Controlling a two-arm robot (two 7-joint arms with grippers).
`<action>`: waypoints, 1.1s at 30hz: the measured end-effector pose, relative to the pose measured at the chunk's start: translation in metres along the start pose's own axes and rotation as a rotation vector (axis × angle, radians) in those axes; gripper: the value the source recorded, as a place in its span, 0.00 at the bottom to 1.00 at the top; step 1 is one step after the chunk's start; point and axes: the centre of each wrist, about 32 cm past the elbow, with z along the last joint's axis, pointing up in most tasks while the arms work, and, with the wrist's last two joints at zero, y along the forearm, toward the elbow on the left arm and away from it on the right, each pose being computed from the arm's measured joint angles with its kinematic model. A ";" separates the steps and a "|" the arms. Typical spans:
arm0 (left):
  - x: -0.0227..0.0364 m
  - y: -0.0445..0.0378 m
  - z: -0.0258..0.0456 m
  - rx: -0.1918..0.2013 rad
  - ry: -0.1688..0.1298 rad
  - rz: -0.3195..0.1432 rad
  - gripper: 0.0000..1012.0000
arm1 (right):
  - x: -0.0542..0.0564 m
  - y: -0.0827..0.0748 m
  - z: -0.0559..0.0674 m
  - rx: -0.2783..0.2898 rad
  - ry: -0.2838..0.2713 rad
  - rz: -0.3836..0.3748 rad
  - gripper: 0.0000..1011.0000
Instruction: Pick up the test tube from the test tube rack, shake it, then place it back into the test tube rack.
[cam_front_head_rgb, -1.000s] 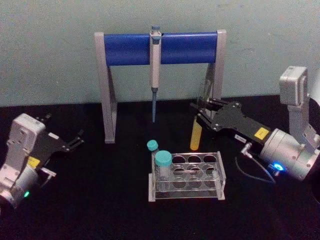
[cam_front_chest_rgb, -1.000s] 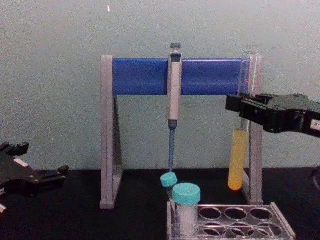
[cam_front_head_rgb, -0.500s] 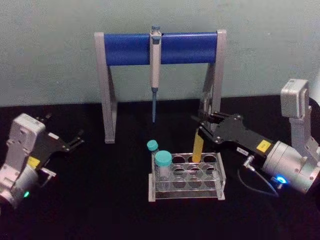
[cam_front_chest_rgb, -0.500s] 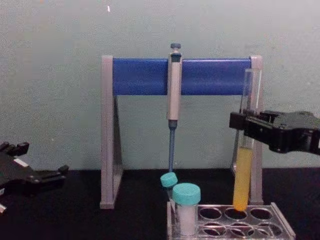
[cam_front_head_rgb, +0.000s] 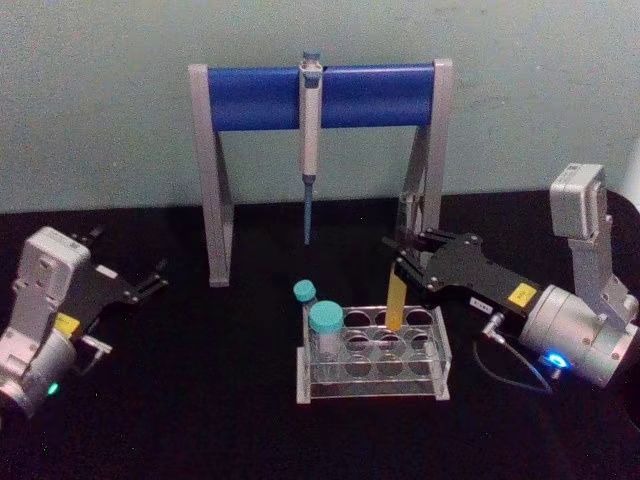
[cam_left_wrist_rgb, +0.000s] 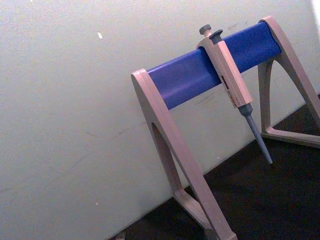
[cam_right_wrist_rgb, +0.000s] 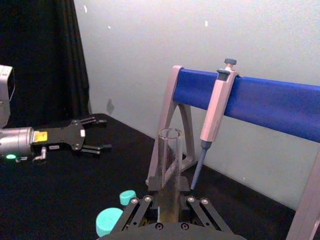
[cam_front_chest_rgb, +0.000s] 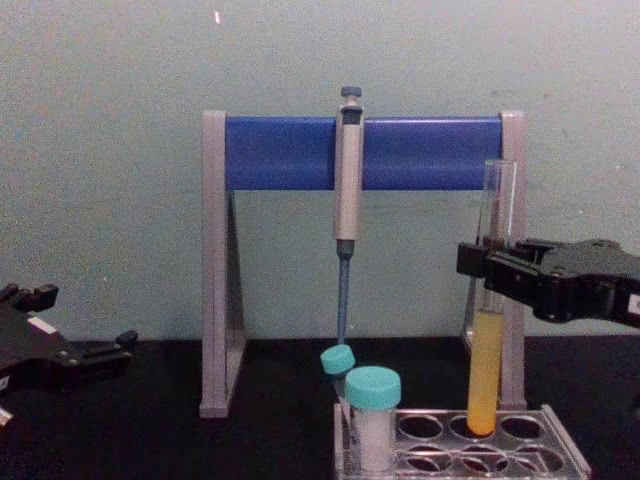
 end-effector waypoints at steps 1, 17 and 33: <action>0.0000 0.0000 0.0000 0.000 0.000 0.000 1.00 | 0.001 0.001 0.000 -0.001 -0.001 -0.001 0.22; 0.0000 0.0000 0.0000 0.000 0.000 0.000 1.00 | 0.006 0.008 -0.008 -0.019 -0.003 -0.005 0.22; 0.0000 0.0000 0.0000 0.000 0.000 0.000 1.00 | 0.006 0.010 -0.024 -0.058 0.029 -0.013 0.22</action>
